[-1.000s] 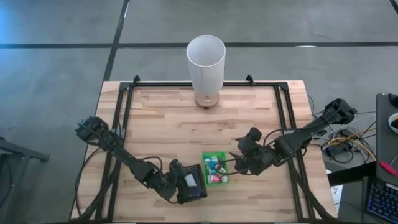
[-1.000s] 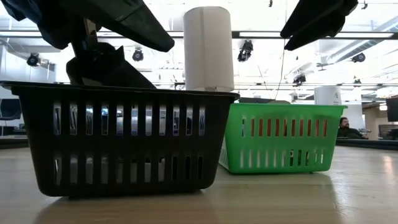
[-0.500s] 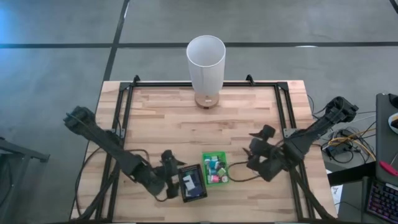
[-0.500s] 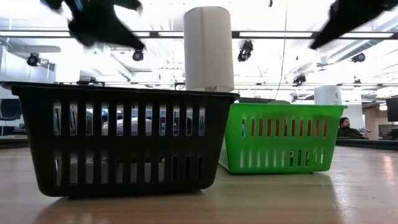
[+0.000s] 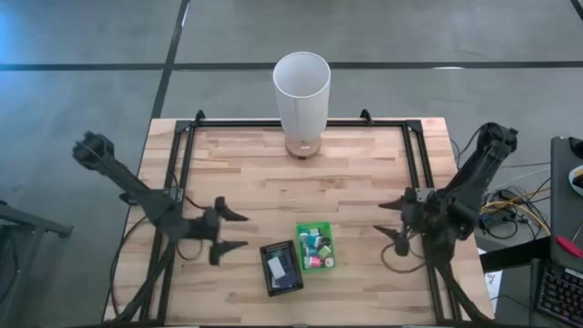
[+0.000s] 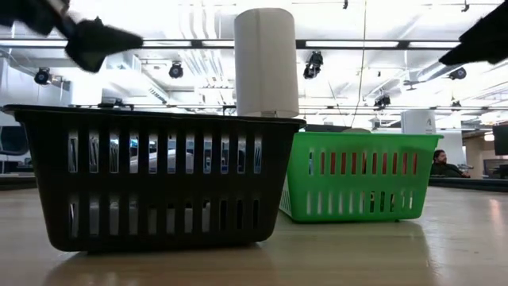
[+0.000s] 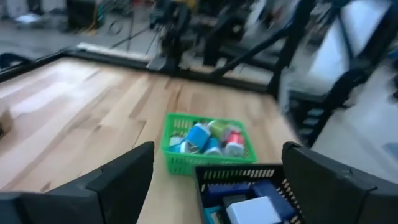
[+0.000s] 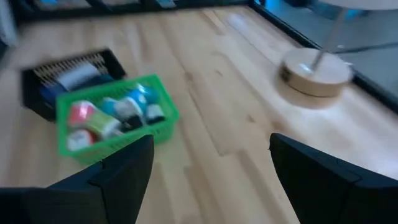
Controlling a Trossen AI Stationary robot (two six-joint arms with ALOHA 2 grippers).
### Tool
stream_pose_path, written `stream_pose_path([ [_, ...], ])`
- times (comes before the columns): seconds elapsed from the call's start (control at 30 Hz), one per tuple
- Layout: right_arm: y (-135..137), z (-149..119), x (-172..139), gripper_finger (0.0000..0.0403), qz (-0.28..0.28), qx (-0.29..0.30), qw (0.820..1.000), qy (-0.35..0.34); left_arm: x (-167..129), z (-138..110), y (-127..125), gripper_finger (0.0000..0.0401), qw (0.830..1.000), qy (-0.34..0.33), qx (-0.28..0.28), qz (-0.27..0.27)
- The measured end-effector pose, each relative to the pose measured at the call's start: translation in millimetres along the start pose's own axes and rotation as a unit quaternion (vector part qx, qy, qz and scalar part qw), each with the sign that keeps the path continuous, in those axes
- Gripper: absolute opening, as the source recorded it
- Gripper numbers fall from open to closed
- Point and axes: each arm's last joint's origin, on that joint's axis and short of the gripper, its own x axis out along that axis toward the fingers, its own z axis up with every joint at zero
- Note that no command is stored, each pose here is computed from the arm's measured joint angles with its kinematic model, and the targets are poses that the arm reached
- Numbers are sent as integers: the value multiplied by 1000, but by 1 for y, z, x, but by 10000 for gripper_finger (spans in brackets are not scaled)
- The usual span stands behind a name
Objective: Pick & Place Office items
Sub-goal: Return to Home Position
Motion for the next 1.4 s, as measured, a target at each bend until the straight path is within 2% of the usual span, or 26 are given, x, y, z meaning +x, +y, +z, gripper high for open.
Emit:
stream_pose_path([
  [0.27,-30,-36,8,313,105,95,986,-88,-38,-37,40,349,988,-109,-35,-106],
  [0.53,-48,-69,18,313,175,111,966,-152,-44,-33,42,349,984,-122,10,-130],
  [0.67,-53,-66,15,313,179,111,964,-163,-45,-32,42,349,984,-124,22,-129],
  [0.87,-57,-63,13,313,174,75,965,-184,-44,-32,44,349,987,-127,16,-99],
  [1.0,-57,-63,13,313,173,74,965,-184,-44,-33,44,349,987,-125,-2,-99],
  [1.4,-57,-63,13,313,173,74,965,-184,-44,-33,44,349,987,-125,-6,-99],
])
